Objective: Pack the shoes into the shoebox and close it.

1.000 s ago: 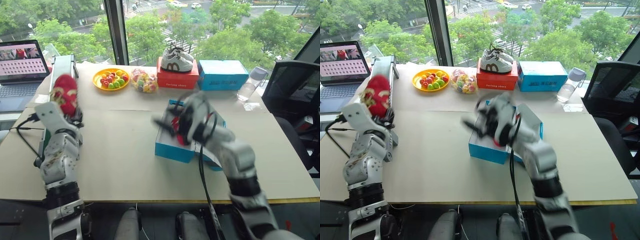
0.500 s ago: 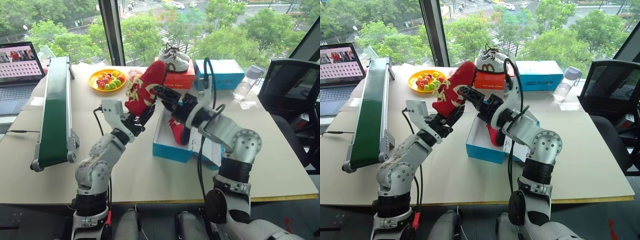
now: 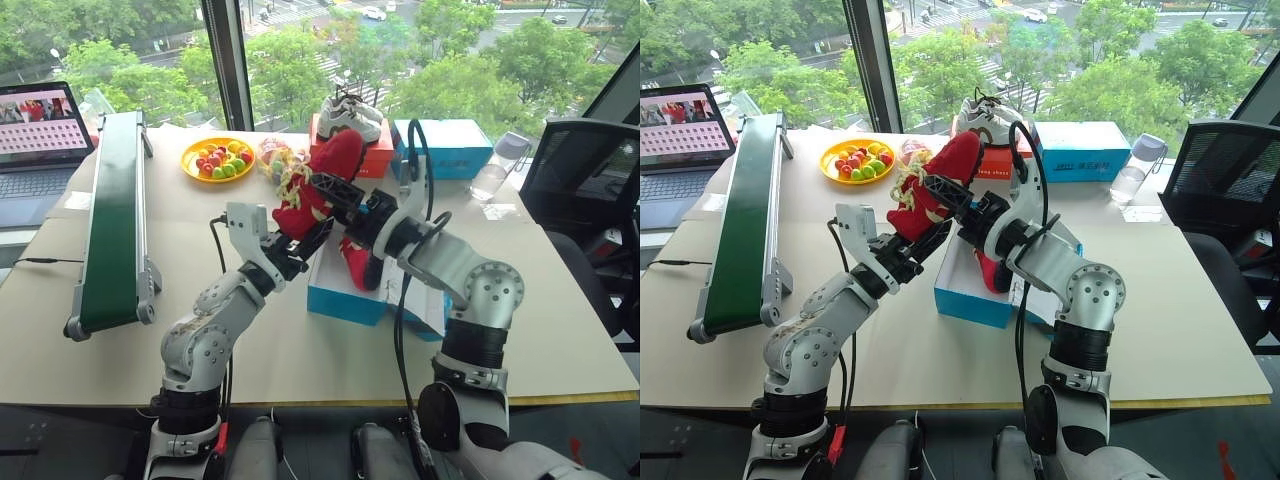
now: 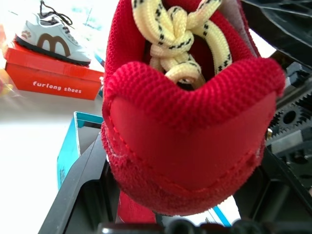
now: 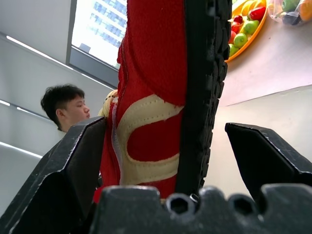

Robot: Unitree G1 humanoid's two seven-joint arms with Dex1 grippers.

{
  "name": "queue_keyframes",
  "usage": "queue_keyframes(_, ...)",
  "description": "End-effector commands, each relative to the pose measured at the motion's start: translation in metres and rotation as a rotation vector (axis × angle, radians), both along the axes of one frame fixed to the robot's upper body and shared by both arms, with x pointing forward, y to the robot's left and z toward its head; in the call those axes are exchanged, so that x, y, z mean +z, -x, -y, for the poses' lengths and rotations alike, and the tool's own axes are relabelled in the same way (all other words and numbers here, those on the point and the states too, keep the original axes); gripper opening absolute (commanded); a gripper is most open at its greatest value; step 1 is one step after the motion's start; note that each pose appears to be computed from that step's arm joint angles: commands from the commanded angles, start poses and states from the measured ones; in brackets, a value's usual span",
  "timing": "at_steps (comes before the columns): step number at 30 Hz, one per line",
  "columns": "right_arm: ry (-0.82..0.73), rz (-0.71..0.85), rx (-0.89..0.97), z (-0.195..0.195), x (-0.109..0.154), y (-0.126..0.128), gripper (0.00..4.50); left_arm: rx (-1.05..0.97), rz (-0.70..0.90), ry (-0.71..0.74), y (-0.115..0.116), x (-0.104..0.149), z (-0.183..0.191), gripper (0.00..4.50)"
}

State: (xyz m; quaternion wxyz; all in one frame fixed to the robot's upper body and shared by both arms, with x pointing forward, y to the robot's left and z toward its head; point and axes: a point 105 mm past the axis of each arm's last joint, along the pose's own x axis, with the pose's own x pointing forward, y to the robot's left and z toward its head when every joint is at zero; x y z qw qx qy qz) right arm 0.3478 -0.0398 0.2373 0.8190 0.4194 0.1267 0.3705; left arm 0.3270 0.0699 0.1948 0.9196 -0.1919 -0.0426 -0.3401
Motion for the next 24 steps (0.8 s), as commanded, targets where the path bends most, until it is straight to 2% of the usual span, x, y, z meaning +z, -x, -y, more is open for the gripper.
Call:
queue_keyframes(1, -0.029, 0.042, -0.009, 0.002, 0.013, 0.001, 3.85, -0.026, 0.070, 0.015, 0.008, 0.016, 0.004, 2.47)
queue_keyframes(8, -0.009, 0.071, -0.011, 0.001, 0.017, 0.003, 1.42, 0.004, 0.068, -0.059, 0.003, 0.007, 0.002, 2.47)
queue_keyframes(10, -0.002, 0.091, -0.001, 0.000, 0.019, 0.005, 0.88, 0.010, 0.069, -0.073, 0.002, 0.005, 0.002, 2.47)
queue_keyframes(12, 0.005, 0.129, 0.018, -0.003, 0.025, 0.010, 0.88, 0.011, 0.072, -0.084, 0.002, 0.004, 0.002, 2.47)
queue_keyframes(13, 0.007, 0.146, 0.026, -0.004, 0.027, 0.012, 0.83, 0.017, 0.071, -0.103, 0.002, 0.002, 0.002, 3.47)
queue_keyframes(14, 0.006, 0.158, 0.029, -0.005, 0.029, 0.013, 0.83, 0.023, 0.066, -0.129, 0.001, -0.001, 0.002, 3.68)
queue_keyframes(16, 0.000, 0.165, -0.017, 0.000, 0.033, 0.009, 0.83, 0.004, 0.048, -0.145, 0.001, -0.007, 0.004, 4.47)
queue_keyframes(19, 0.019, 0.142, -0.186, 0.024, 0.035, -0.013, 0.83, 0.007, 0.055, -0.210, 0.002, -0.014, -0.002, 4.47)
queue_keyframes(24, 0.168, 0.126, -0.244, 0.042, 0.029, -0.021, 0.83, -0.017, 0.118, -0.396, 0.009, -0.024, -0.023, 4.47)
